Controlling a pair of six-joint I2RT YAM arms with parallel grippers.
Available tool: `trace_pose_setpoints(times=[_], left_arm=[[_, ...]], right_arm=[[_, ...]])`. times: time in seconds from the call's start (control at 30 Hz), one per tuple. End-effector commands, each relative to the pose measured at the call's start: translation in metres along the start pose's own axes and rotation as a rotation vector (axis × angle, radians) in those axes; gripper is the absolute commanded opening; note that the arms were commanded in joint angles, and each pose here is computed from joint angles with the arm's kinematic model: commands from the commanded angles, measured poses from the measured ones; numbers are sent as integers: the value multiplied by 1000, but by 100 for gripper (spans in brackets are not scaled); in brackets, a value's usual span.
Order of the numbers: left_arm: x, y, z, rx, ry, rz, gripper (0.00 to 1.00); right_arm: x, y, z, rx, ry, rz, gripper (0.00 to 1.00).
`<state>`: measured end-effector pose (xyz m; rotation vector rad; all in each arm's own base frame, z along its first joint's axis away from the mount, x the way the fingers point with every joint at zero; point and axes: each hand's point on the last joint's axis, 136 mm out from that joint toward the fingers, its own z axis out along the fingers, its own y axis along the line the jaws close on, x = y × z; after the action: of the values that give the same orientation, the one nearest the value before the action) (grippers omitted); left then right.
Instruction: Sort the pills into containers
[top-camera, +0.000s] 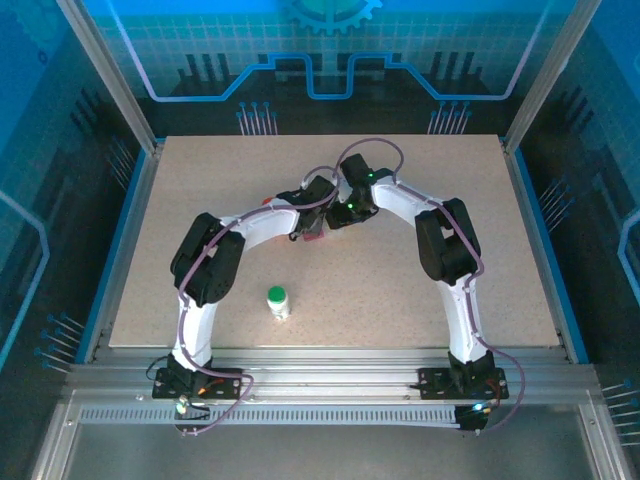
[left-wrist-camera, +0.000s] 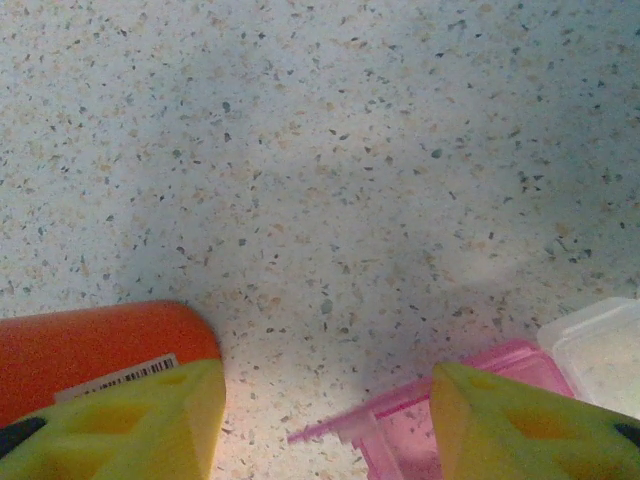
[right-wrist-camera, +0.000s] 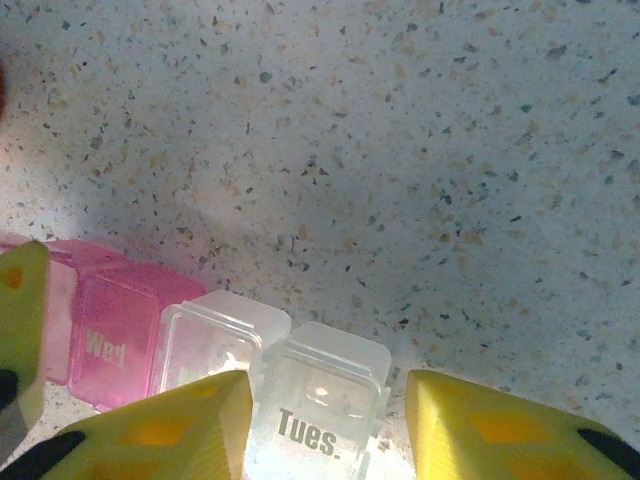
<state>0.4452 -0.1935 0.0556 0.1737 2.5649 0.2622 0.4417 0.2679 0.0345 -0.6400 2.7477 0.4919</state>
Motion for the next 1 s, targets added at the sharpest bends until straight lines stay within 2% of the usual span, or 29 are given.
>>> trace_pose_setpoints(times=[0.0,0.3,0.57,0.8,0.97], left_arm=[[-4,13,5,-17,26,-58,57],[-4,-2,13,65,72,-109,57],[-12,-21,3,141,59,-131,57],[-52,-30,-50,218,-62,-151,59],[-74,-29,-101,328,-170,-210,66]], right_arm=[[36,-3,21,14,132,-4,46],[39,-8,23,33,139,20,46],[32,-12,10,-6,40,195,43],[28,-17,-9,12,-56,280,43],[29,-38,-27,78,-112,340,43]])
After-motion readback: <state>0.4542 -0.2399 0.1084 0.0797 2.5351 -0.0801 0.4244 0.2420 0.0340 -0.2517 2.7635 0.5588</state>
